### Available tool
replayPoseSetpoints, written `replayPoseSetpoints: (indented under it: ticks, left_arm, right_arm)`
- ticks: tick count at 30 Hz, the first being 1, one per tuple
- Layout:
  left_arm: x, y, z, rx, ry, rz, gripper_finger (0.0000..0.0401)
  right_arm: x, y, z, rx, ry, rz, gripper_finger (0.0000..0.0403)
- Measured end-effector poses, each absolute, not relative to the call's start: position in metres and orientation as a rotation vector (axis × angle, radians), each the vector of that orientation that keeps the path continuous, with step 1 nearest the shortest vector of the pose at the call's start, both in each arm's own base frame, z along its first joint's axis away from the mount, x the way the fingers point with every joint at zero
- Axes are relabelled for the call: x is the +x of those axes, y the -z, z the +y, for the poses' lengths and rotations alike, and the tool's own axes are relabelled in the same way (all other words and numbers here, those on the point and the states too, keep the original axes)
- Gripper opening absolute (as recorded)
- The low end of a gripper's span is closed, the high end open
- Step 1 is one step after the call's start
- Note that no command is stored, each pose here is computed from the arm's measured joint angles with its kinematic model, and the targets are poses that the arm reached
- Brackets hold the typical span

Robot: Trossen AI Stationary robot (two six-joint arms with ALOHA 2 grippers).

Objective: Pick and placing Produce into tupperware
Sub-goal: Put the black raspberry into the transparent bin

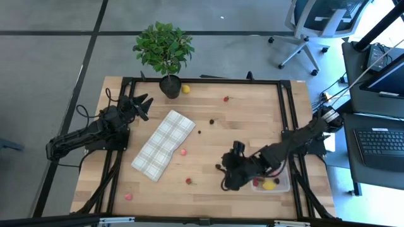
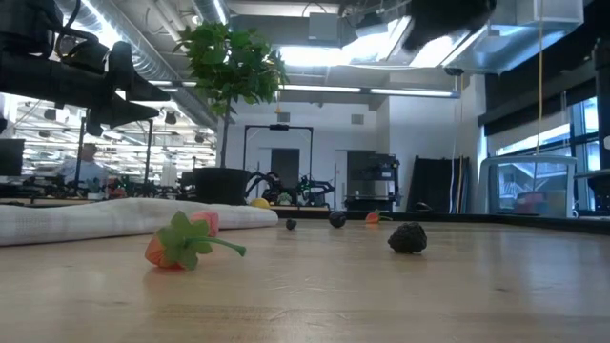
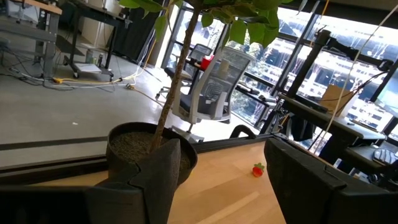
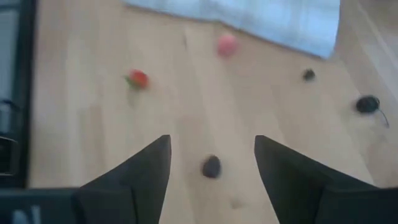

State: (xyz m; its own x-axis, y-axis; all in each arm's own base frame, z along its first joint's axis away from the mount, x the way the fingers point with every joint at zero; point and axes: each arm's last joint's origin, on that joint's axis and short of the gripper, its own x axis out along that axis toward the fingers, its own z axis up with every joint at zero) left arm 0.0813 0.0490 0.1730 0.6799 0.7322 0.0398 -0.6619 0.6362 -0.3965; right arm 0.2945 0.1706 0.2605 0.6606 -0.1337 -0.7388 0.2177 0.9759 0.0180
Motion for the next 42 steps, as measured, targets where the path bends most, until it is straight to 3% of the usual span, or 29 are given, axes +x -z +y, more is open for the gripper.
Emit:
replayPoseSetpoints:
  ticks: [7, 19, 28, 37, 42]
  left_arm:
    - [0.081, -0.173, 0.049, -0.368, -0.802, -0.204, 0.0225]
    - [0.081, -0.173, 0.049, -0.368, -0.803, -0.204, 0.0225]
    - [0.081, -0.173, 0.049, -0.367, -0.803, -0.204, 0.0225]
    - [0.081, -0.173, 0.049, -0.367, -0.803, -0.204, 0.0225]
    - [0.081, -0.173, 0.049, -0.367, -0.803, -0.204, 0.0225]
  right_arm:
    - [0.307, -0.233, 0.108, 0.094, 0.307, 0.999, 0.0233]
    - [0.319, -0.210, 0.011, 0.421, 0.171, 1.161, 0.0233]
    - [0.313, -0.193, 0.012, 0.626, 0.302, 1.167, 0.0233]
    - [0.321, -0.197, 0.012, 0.673, 0.293, 1.071, 0.0233]
    - [0.330, -0.202, 0.019, 0.631, 0.213, 0.980, 0.0257]
